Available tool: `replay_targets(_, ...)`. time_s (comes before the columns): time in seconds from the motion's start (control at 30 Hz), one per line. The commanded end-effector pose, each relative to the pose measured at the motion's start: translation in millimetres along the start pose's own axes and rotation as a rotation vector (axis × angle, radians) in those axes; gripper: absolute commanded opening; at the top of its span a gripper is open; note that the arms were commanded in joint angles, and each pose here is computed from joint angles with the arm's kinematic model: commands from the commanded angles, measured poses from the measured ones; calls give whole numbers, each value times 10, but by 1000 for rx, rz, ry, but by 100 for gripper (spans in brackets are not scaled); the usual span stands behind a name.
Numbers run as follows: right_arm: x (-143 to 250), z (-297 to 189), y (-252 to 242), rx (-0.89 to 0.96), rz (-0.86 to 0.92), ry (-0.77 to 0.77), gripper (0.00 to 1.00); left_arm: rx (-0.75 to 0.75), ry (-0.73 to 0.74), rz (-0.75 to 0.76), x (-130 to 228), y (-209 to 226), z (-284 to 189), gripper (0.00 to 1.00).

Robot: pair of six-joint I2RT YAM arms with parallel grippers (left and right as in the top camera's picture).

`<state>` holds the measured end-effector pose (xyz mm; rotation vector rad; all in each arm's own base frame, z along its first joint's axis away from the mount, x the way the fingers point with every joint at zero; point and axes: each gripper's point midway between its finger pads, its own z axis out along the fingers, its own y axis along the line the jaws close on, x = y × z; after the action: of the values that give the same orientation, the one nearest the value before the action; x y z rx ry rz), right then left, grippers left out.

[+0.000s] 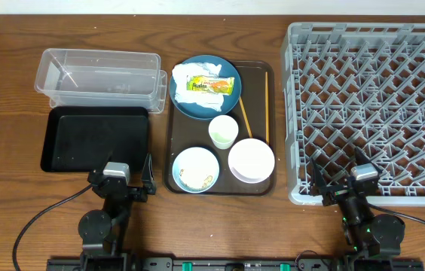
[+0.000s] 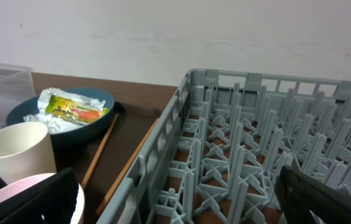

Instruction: Sort waste into correct bins and load items into the dishwasher rack

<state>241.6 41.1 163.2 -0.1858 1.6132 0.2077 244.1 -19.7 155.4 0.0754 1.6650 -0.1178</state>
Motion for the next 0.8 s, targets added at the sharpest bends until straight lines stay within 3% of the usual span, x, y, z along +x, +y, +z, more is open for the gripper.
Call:
replay_targets(0.0, 13, 2, 33, -15, -4, 4, 99, 7, 41, -21, 140, -13, 5, 88)
replay_targets(0.63, 13, 2, 33, -15, -4, 4, 99, 7, 41, -21, 141, -13, 5, 88)
replay_targets(0.77, 13, 2, 33, -15, -4, 4, 99, 21, -16, -19, -1, -38, 7, 88)
